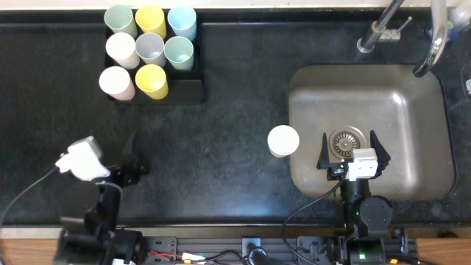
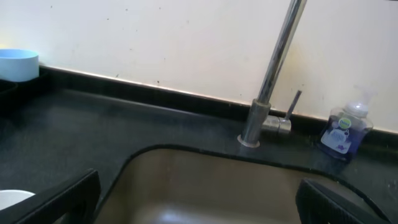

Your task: Store Cups

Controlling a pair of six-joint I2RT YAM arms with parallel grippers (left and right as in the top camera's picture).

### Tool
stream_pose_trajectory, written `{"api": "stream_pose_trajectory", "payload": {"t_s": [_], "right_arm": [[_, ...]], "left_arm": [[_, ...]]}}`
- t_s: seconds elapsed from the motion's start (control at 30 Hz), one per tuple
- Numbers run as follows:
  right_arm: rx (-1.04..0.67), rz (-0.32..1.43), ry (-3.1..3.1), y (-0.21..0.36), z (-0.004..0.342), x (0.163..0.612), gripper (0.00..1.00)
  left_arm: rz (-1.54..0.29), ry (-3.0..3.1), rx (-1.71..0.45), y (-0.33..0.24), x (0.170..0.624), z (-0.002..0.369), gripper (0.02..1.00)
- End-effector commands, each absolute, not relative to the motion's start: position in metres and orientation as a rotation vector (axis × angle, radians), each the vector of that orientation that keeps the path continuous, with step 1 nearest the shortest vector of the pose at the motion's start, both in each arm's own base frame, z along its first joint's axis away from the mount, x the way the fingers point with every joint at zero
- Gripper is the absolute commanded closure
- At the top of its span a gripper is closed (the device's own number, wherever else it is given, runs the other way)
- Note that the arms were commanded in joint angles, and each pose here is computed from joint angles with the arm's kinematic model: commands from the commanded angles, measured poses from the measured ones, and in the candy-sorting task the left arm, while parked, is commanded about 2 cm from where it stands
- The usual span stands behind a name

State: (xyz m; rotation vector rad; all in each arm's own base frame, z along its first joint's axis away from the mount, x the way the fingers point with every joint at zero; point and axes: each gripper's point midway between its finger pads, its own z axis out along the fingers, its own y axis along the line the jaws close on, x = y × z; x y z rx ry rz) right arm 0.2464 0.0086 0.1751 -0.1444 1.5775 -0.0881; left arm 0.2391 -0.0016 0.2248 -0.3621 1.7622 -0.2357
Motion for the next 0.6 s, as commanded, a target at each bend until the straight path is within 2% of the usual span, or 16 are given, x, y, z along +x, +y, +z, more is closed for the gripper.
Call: {"api": "stream_pose_trajectory", "payload": {"t_s": [0.03,0.13,0.27,0.43,0.6], "right_arm": [[-0.157,-0.081,1.579,0.011,0.171,0.247,0.005],[-0.157,-0.081,1.579,0.011,0.171,0.247,0.005],[-0.157,-0.081,1.579,0.011,0.171,0.247,0.003],[-0.157,-0.081,1.579,0.011,0.171,0.247,0.003],[-0.157,-0.081,1.579,0.011,0.171,0.247,0.003]], "left_arm": [[-0.218,1.509,-0.006,-0.032,0.252,0.249,0.020],[-0.124,1.325,0.159,-0.041,0.246,0.269,0.020],[-0.067,1.299,0.206,-0.041,0.238,0.259,0.020],[-0.065,1.419,0.223,-0.041,0.239,0.216,0.020],[-0.093,1.631,0.258,-0.045,0.241,0.156,0.020]]}}
